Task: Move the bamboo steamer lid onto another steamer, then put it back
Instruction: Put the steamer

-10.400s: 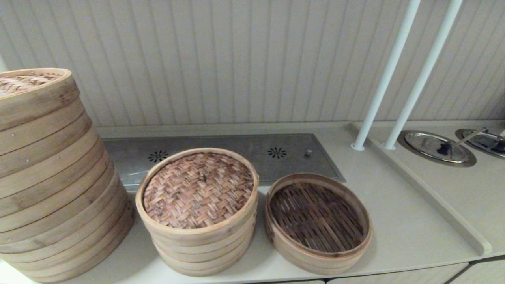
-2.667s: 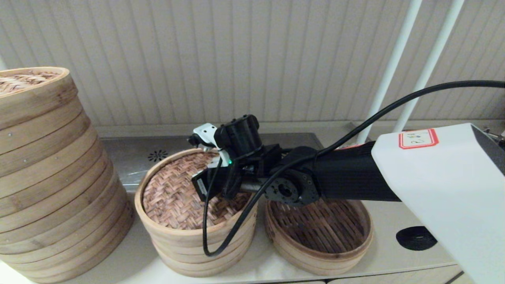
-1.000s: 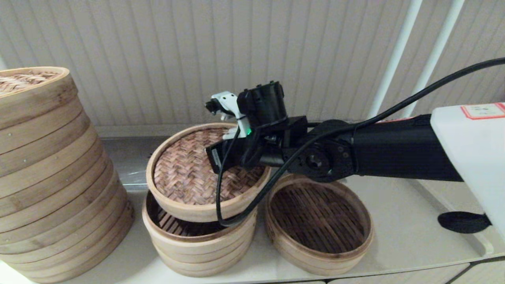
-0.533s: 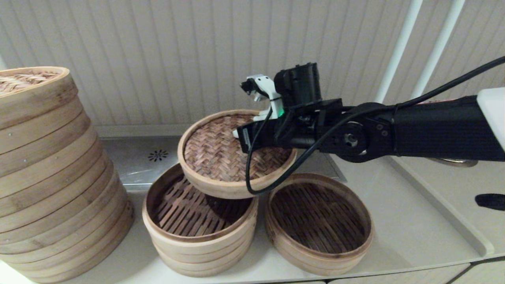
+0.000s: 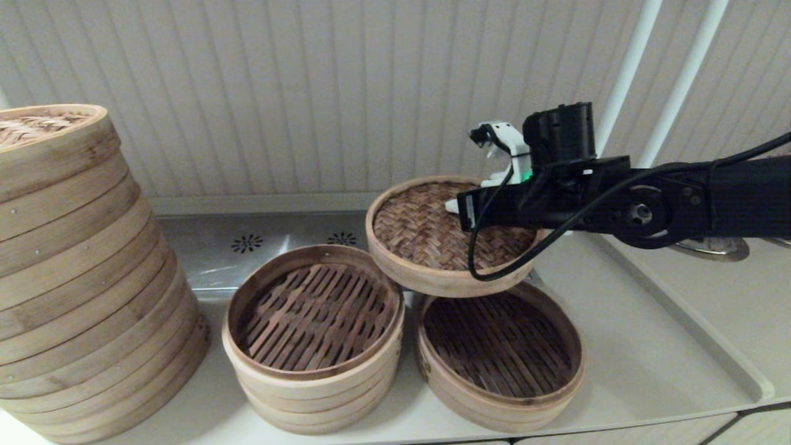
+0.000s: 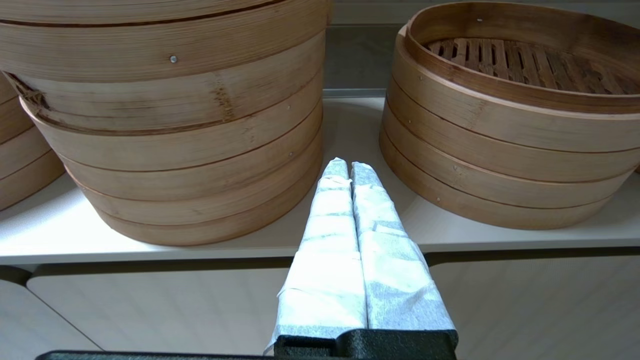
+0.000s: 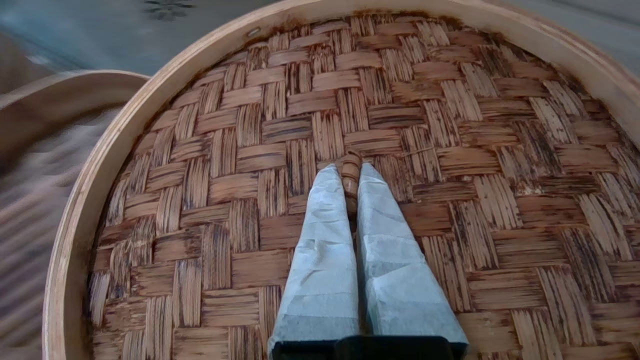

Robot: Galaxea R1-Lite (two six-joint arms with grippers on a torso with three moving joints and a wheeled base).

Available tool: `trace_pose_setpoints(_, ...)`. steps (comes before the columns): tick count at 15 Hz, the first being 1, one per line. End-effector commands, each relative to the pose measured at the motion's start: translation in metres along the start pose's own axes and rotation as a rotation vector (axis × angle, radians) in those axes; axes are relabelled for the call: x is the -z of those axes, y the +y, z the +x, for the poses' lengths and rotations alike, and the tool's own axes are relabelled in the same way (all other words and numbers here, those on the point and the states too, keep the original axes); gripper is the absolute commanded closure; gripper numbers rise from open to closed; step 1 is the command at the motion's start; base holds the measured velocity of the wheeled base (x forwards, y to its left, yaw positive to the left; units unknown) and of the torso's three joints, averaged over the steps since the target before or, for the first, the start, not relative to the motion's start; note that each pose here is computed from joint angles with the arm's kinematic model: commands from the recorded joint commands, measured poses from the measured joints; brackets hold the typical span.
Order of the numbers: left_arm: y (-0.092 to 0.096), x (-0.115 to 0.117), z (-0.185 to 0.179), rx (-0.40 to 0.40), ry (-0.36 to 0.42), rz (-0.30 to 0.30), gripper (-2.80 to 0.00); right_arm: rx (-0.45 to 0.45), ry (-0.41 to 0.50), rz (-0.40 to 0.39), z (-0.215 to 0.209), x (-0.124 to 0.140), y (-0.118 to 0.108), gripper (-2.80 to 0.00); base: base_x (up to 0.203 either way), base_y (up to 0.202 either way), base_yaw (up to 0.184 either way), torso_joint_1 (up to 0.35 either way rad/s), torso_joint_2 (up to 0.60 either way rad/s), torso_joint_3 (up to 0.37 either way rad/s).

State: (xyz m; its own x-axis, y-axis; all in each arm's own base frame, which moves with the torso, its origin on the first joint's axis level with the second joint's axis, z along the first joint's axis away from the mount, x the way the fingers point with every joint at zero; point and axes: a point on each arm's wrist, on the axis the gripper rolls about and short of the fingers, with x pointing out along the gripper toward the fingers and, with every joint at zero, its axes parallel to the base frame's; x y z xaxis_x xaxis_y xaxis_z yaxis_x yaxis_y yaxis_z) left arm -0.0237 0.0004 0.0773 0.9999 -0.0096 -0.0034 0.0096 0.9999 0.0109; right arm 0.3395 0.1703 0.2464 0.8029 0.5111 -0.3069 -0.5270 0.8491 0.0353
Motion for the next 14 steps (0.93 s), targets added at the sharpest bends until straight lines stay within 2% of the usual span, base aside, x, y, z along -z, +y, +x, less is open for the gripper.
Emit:
trace_pose_setpoints(1,0.000,0.000,0.000,0.000,0.002,0.000,0.00,0.036,-0.004,0.014,-0.019,0.005,-0.015,0.00,0.000,0.000,0.000,0.000,0.00,0.000)
trace_pose_setpoints(4,0.000,0.000,0.000,0.000,0.003,0.000,0.00,0.060,0.010,0.038,-0.038,0.020,-0.035,0.00,0.000,0.000,0.000,0.000,0.00,0.000)
trace_pose_setpoints(7,0.000,0.000,0.000,0.000,0.002,0.000,0.00,0.070,0.026,0.054,-0.047,0.037,-0.044,0.00,0.000,0.000,0.000,0.000,0.00,0.000)
trace_pose_setpoints(14,0.000,0.000,0.000,0.000,0.003,0.000,0.00,0.076,0.040,0.077,-0.047,0.075,-0.049,0.00,0.000,0.000,0.000,0.000,0.00,0.000)
